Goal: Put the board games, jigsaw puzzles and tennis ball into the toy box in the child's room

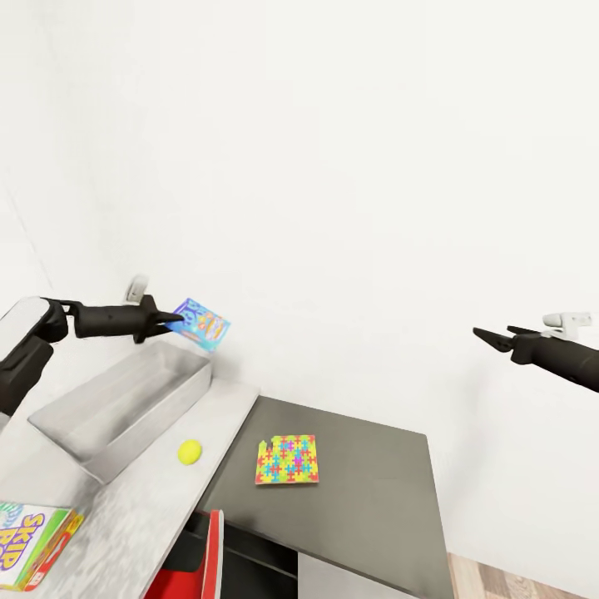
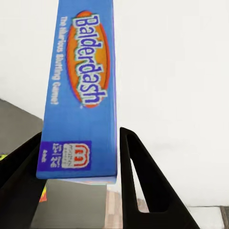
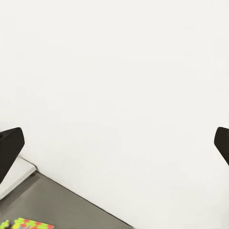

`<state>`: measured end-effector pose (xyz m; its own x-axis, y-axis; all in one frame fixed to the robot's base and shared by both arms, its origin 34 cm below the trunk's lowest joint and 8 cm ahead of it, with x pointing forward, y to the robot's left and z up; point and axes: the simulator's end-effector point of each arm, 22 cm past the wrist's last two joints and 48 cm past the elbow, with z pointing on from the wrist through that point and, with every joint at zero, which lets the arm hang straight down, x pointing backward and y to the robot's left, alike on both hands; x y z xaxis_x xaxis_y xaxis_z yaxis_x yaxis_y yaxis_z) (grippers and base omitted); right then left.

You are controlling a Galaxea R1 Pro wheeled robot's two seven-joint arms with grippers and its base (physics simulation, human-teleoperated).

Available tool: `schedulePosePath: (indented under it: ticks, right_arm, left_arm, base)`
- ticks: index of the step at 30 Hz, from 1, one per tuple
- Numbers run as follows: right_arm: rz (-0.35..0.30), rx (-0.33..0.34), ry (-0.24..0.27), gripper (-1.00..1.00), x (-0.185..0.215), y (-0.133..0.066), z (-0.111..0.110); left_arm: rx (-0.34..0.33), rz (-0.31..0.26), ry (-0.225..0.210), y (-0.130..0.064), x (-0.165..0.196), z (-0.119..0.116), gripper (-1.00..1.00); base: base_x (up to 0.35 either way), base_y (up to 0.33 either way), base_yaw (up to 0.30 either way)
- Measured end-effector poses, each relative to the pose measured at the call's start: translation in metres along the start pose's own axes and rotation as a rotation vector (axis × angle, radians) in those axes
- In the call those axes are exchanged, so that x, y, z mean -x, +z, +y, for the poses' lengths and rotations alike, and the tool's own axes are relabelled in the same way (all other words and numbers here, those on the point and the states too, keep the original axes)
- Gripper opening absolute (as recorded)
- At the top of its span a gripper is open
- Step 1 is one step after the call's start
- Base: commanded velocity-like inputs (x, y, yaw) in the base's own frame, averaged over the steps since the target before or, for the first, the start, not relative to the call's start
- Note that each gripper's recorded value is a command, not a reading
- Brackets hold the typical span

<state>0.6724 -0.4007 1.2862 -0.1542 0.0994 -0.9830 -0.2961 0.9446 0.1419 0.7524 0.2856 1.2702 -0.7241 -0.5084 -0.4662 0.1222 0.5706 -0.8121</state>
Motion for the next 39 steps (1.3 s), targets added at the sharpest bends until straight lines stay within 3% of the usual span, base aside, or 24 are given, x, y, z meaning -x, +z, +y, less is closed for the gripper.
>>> schedulePosePath:
  ticks: [6,10,13,14,16,17,18,26,39]
  right_arm:
    - [0.007,0.014,0.009,1.0,-0.002,0.0,0.003]
    - [0.018,0.021,0.015,1.0,-0.004,0.002,0.006]
    - [0.026,0.028,0.012,1.0,-0.006,0.003,0.009]
    - [0.029,0.03,0.012,1.0,-0.006,0.004,0.009]
    - [0.032,0.036,0.011,1.0,-0.007,0.005,0.012]
    - [0.035,0.038,0.009,1.0,-0.008,0.005,0.013]
    - [0.036,0.039,0.007,1.0,-0.008,0.005,0.013]
    - [0.048,0.039,0.007,1.0,-0.013,0.008,0.012]
    - [0.067,0.052,0.013,1.0,-0.022,0.014,0.011]
  left_arm:
    - [0.138,0.035,-0.008,0.009,0.015,0.029,-1.0]
    - [0.254,0.02,-0.001,-0.002,0.033,0.062,-1.0]
    - [0.368,-0.001,0.02,-0.018,0.047,0.11,-1.0]
    - [0.422,0.007,0.053,-0.025,0.048,0.132,-1.0]
    - [0.397,0.019,0.058,-0.028,0.048,0.143,-1.0]
    - [0.42,0.029,0.084,-0.032,0.049,0.153,-1.0]
    - [0.403,0.028,0.092,-0.033,0.051,0.152,-1.0]
    - [0.391,0.018,0.081,-0.039,0.053,0.171,-1.0]
    - [0.388,0.021,0.067,-0.031,0.052,0.18,-1.0]
  base:
    - [0.0,0.0,0.0]
    - [0.0,0.0,0.0]
    - [0.0,0.0,0.0]
    - [0.0,0.0,0.0]
    - [0.0,0.0,0.0]
    - [0.0,0.0,0.0]
    - [0.0,0.0,0.0]
    - [0.0,0.0,0.0]
    - [0.0,0.0,0.0]
